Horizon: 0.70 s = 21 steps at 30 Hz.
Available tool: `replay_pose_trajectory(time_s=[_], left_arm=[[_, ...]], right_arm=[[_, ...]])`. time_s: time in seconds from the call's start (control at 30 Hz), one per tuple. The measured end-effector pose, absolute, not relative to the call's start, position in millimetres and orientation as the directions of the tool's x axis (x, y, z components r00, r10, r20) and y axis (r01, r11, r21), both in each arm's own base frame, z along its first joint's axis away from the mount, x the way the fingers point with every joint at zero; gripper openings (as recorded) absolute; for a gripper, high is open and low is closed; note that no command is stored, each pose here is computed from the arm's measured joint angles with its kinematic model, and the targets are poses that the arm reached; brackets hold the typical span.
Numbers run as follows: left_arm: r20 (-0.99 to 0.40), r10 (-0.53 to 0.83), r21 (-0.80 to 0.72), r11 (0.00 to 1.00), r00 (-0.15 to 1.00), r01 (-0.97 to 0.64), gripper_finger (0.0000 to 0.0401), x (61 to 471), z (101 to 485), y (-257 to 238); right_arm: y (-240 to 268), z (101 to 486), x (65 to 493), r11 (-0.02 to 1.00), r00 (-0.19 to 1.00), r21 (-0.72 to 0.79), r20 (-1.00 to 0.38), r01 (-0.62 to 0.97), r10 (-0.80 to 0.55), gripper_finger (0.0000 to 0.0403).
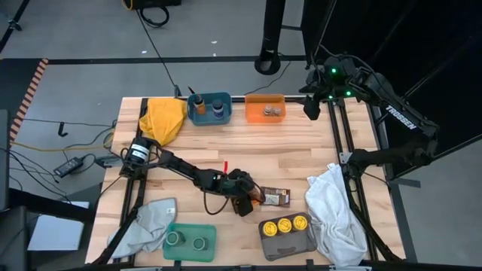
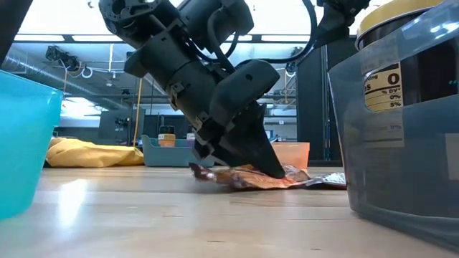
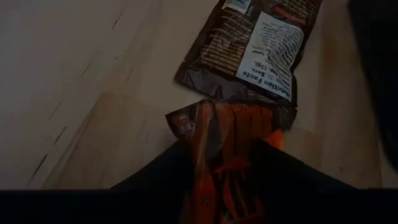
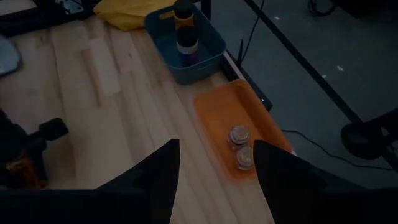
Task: Sort spices by type
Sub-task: Put the left orange seasoning pack into the orange bin
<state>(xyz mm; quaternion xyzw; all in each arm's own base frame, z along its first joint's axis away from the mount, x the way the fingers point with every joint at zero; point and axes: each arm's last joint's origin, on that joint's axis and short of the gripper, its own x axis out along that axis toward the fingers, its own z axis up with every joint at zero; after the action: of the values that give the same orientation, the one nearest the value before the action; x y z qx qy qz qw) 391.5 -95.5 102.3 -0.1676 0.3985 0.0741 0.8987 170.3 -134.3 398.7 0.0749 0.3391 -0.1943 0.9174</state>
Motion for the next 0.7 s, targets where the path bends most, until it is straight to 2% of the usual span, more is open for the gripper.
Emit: replay_pose_trajectory(time_s=[0.2, 0.33, 0.57, 0.7], left_arm=[[-0.74, -0.023, -0.267, 0.927, 0.672, -0.263, 0.0083, 393, 103, -93], [-0.734, -0.053, -0.305, 0.917, 0.677, -0.259, 0.0043, 395, 110, -81], [-0.718, 0.034, -0.282, 0.899, 0.696, -0.334, 0.0028, 395, 134, -41], [-0.669, 0.101, -0.297, 0.872, 0.736, -0.39, 0.0027, 394, 163, -13]], right_arm=[[-134, 399, 170, 0.913, 0.695, 0.006, -0.651, 0.408, -0.306, 0.0213], [-134, 399, 170, 0.912, 0.695, 0.008, -0.651, 0.409, -0.306, 0.021], [-134, 399, 170, 0.906, 0.695, 0.025, -0.651, 0.422, -0.306, 0.0209], [-134, 399, 170, 0.905, 0.695, 0.028, -0.651, 0.424, -0.306, 0.0208]])
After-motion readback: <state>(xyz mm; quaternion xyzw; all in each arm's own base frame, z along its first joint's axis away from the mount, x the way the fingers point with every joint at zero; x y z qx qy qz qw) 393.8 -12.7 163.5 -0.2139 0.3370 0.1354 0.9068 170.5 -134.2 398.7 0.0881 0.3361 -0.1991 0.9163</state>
